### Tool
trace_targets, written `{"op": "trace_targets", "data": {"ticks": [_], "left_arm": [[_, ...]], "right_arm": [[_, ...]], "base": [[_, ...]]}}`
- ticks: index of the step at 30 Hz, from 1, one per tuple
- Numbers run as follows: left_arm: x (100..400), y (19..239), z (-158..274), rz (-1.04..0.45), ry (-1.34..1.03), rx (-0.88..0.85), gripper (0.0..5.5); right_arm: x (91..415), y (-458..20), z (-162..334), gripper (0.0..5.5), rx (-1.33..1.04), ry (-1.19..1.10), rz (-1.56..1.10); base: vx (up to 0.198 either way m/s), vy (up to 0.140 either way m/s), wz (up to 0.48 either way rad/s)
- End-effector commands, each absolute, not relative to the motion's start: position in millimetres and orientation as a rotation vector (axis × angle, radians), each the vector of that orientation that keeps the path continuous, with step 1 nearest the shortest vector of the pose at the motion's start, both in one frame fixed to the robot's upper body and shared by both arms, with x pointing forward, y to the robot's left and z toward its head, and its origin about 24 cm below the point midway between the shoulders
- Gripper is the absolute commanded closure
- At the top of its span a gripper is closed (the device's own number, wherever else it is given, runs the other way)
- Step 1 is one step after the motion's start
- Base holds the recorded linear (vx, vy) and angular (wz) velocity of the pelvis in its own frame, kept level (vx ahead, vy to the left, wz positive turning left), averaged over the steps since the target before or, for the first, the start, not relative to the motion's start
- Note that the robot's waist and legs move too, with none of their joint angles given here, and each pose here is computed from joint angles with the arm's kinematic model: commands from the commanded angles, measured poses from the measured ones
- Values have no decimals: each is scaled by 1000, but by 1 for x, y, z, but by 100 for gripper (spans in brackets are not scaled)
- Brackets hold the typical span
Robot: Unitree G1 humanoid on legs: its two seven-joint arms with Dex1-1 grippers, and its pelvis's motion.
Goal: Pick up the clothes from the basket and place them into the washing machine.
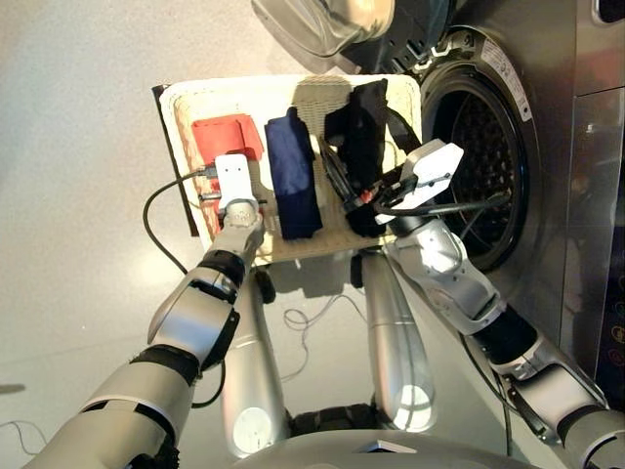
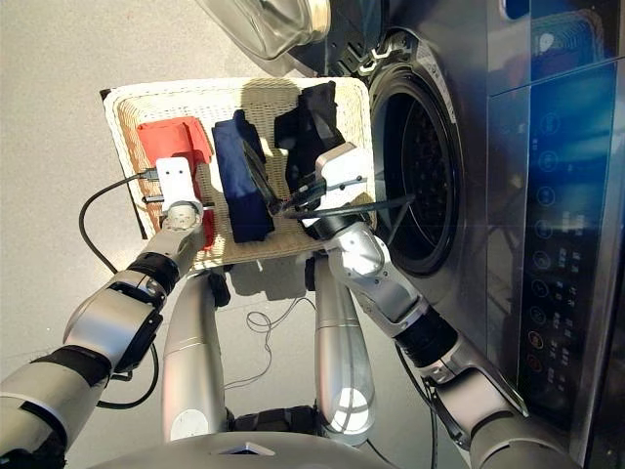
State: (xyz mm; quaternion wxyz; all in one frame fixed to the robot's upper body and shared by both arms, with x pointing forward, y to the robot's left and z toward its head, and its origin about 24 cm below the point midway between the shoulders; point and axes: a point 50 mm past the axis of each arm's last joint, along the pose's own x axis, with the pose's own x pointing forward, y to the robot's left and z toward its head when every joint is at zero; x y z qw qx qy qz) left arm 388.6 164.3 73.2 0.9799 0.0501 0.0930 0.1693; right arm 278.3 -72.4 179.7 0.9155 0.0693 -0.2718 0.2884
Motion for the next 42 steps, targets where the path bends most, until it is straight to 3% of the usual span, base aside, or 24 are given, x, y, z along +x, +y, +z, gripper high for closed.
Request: {"op": "trace_targets", "data": {"ticks": [1, 7, 13, 18, 29, 42], "left_arm": [[383, 144, 72, 302, 114, 67, 550], [364, 128, 88, 216, -95, 20, 550], [332, 129, 121, 172, -423, 181, 550], [313, 129, 130, 99, -552, 253, 550], [278, 116, 176, -127, -901, 485, 550], [261, 103, 199, -180, -1039, 417, 550]], "right_arm": [[265, -80, 199, 0, 192, -670, 630], [272, -95, 194, 0, 167, -671, 508], [276, -107, 197, 0, 149, -708, 430], [274, -113, 205, 0, 161, -752, 427], [253, -88, 237, 0, 278, -790, 743], [245, -55, 257, 0, 246, -765, 1005]], "base": [[0, 0, 0], [0, 0, 0], [0, 0, 0], [0, 0, 0], [0, 0, 0], [0, 0, 0]]}}
